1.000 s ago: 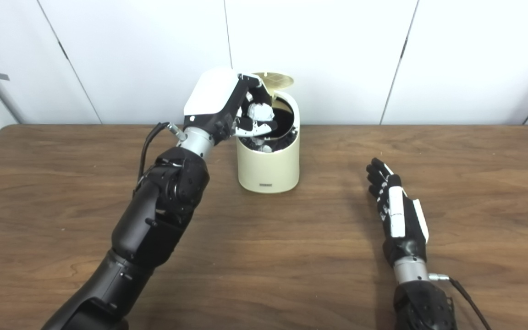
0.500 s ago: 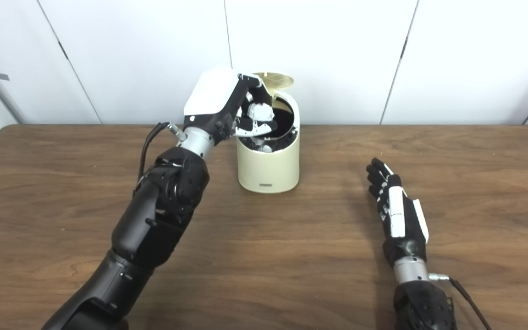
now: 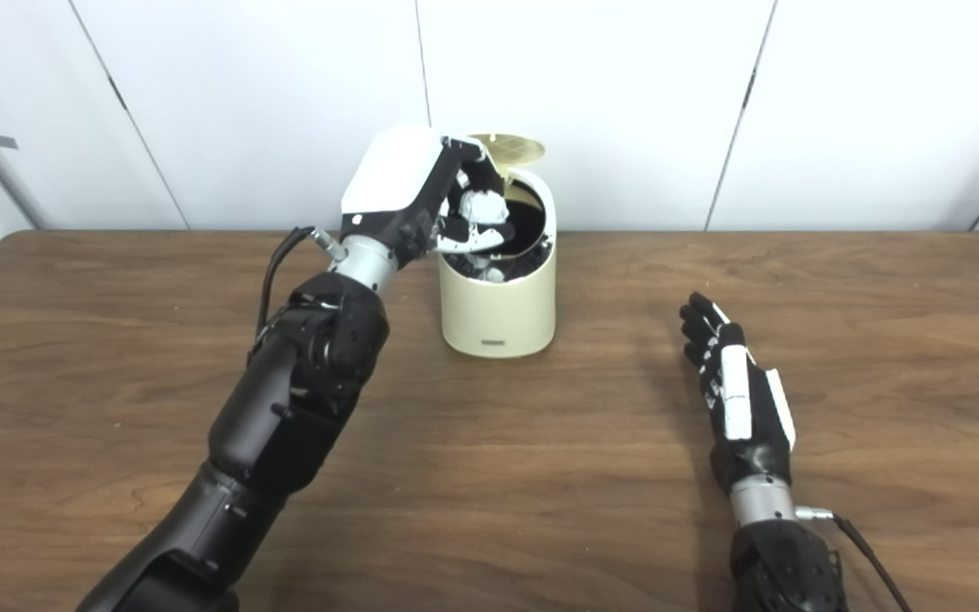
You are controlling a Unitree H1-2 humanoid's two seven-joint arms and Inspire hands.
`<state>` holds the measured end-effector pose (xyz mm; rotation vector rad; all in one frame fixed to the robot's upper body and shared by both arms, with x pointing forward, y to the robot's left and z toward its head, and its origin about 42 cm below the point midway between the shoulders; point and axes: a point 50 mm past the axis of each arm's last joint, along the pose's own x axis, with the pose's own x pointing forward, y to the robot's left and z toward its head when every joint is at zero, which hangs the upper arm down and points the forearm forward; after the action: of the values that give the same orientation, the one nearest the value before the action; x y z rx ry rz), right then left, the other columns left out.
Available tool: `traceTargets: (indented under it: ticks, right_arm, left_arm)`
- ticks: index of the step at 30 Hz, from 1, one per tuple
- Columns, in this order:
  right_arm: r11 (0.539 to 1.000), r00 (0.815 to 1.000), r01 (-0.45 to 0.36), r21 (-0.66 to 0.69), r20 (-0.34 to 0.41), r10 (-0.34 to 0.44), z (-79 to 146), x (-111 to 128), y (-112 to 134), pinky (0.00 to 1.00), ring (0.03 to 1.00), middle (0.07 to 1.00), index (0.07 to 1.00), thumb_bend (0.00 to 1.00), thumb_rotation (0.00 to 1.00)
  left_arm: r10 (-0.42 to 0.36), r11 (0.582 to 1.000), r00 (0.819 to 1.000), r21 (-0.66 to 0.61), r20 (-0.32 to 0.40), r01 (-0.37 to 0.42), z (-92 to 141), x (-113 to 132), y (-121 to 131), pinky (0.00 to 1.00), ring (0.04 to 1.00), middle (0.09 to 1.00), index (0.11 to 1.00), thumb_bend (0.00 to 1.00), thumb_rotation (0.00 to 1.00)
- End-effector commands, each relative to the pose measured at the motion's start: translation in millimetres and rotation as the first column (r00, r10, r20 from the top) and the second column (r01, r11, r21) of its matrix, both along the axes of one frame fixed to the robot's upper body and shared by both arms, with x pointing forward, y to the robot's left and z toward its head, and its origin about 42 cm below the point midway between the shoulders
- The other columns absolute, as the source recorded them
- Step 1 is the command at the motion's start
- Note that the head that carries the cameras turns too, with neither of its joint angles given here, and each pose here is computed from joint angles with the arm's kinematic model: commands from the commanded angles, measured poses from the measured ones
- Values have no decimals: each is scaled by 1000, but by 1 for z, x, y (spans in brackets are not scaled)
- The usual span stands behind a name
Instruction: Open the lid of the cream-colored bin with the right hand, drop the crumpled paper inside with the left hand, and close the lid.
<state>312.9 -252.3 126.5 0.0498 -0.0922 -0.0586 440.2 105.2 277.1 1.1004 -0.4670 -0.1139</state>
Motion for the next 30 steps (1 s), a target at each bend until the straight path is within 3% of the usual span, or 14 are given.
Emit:
traceTargets:
  ticks: [1, 18, 22, 29, 30]
  right_arm:
    - [1000, 999, -10, 3, 38, 10, 7, 2, 1, 930, 917, 880, 879, 592, 1000]
    - [1000, 999, -1, 20, 50, 0, 6, 7, -1, 936, 919, 871, 872, 598, 1000]
    - [1000, 999, -4, 21, 52, 3, 6, 7, -1, 933, 915, 870, 875, 594, 1000]
    - [1000, 998, -6, 19, 55, 5, 8, 7, 1, 936, 912, 865, 872, 590, 1000]
    - [1000, 999, -3, 19, 53, 2, 8, 7, 2, 934, 910, 863, 868, 594, 1000]
  left_arm:
    - [-16, 1000, 995, -7, 101, 17, 21, 8, -6, 301, 453, 570, 492, 466, 0]
    - [3, 994, 998, 106, 62, -10, 13, 13, -6, 353, 495, 590, 478, 468, 0]
    - [2, 994, 998, 106, 62, -9, 13, 13, -7, 511, 630, 691, 492, 510, 34]
    - [-6, 996, 997, 87, 81, -1, 10, 15, -5, 547, 675, 723, 496, 516, 38]
    - [-9, 997, 997, 82, 79, 2, 10, 15, -4, 554, 681, 727, 578, 684, 19]
